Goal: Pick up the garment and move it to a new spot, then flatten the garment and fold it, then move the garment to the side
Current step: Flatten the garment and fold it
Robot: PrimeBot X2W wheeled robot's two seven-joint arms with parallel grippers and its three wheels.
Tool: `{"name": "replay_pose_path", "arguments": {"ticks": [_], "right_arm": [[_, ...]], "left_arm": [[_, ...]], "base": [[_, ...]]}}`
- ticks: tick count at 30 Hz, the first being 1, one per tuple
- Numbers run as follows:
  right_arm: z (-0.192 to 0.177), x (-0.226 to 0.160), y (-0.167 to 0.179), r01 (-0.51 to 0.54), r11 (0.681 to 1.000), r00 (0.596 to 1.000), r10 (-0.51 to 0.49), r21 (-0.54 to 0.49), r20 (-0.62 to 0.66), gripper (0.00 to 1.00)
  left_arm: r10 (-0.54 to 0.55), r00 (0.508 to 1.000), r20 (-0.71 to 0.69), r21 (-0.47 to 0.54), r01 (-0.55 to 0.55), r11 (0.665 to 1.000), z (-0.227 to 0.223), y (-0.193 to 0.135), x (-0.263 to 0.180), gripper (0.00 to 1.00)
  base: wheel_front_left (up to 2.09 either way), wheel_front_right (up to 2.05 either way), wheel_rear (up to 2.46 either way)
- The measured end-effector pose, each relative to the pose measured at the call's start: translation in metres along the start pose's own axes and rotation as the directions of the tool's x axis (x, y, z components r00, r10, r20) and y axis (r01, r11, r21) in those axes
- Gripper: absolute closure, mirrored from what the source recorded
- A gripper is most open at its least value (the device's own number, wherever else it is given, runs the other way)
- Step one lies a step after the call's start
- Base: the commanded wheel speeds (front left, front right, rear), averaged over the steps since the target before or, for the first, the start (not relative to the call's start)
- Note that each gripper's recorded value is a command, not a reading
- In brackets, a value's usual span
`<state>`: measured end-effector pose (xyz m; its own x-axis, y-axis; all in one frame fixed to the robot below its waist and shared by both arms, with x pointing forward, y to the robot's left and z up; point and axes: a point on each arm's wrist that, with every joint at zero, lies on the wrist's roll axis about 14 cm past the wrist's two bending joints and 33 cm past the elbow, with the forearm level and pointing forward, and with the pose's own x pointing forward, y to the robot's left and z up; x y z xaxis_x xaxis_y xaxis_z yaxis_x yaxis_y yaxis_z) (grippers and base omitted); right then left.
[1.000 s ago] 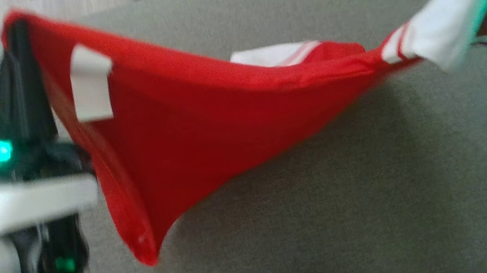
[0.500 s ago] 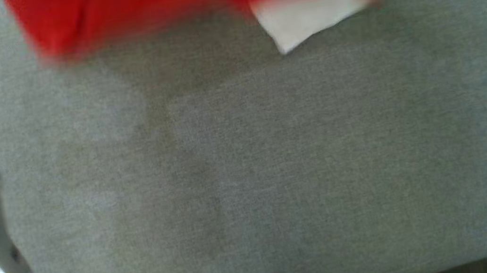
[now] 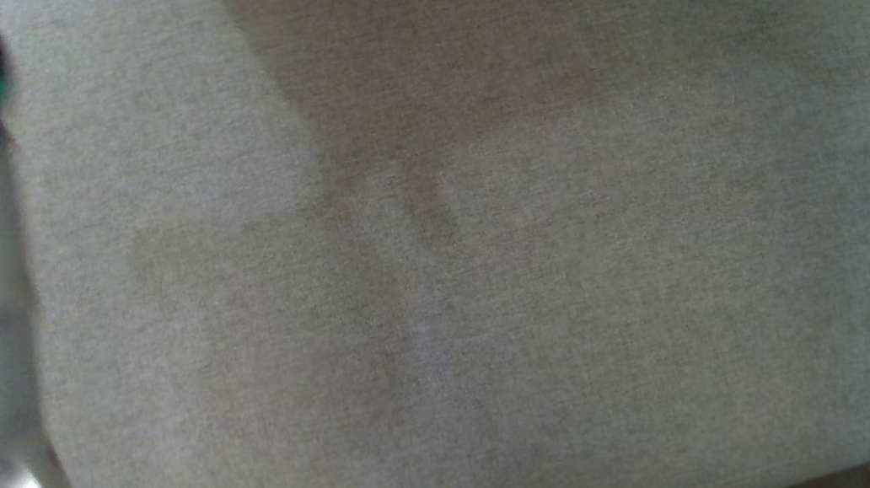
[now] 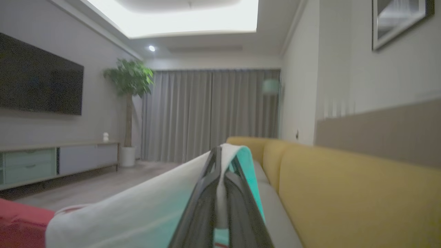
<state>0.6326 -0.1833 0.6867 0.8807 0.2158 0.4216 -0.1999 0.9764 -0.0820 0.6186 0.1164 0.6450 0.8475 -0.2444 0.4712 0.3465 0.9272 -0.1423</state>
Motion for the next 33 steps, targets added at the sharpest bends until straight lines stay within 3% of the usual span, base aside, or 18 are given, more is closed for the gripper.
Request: {"name": "replay_pose_path", "arguments": {"ticks": [2, 5, 11, 14, 15, 18, 26, 31, 33], "right_arm": [[-0.056, -0.035, -0.001, 0.038, 0.996, 0.984, -0.024, 0.075, -0.174, 1.0], [-0.117, -0.095, 0.005, 0.112, 0.981, 0.916, -0.038, 0.161, -0.4, 1.0], [-0.164, -0.216, 0.034, 0.27, 0.926, 0.725, -0.016, 0.263, -0.689, 1.0], [-0.161, -0.269, 0.059, 0.308, 0.907, 0.641, 0.027, 0.288, -0.767, 1.0], [-0.161, -0.269, 0.059, 0.308, 0.907, 0.641, 0.027, 0.288, -0.767, 1.0], [-0.145, -0.305, 0.074, 0.322, 0.903, 0.584, 0.048, 0.285, -0.81, 1.0], [-0.1, -0.368, 0.07, 0.34, 0.923, 0.457, 0.008, 0.182, -0.89, 1.0], [-0.086, -0.399, 0.074, 0.345, 0.925, 0.353, 0.027, 0.158, -0.935, 1.0], [-0.082, -0.406, 0.072, 0.361, 0.92, 0.337, 0.026, 0.155, -0.941, 1.0]], "left_arm": [[0.003, 0.992, -0.129, -0.014, -0.005, 1.0, -0.044, -0.001, -0.029, 1.0], [0.028, 0.961, -0.277, -0.052, -0.044, 0.998, -0.088, -0.003, -0.074, 1.0], [0.098, 0.889, -0.447, -0.13, -0.173, 0.976, -0.119, -0.013, -0.161, 1.0], [0.139, 0.839, -0.526, -0.134, -0.243, 0.961, -0.124, -0.016, -0.212, 1.0], [0.139, 0.839, -0.526, -0.134, -0.243, 0.961, -0.124, -0.016, -0.212, 1.0], [0.17, 0.805, -0.569, -0.144, -0.301, 0.943, -0.115, -0.021, -0.25, 1.0], [0.204, 0.749, -0.631, -0.136, -0.366, 0.921, -0.083, -0.042, -0.308, 1.0], [0.192, 0.673, -0.715, -0.13, -0.397, 0.908, -0.08, -0.051, -0.338, 1.0], [0.181, 0.644, -0.743, -0.12, -0.395, 0.911, -0.079, -0.054, -0.345, 1.0]], "base": [[0.0, 0.0, 0.0], [0.0, 0.0, 0.0], [0.0, 0.0, 0.0], [0.0, 0.0, 0.0], [0.0, 0.0, 0.0], [0.0, 0.0, 0.0], [0.0, 0.0, 0.0], [0.0, 0.0, 0.0], [0.0, 0.0, 0.0]]}}
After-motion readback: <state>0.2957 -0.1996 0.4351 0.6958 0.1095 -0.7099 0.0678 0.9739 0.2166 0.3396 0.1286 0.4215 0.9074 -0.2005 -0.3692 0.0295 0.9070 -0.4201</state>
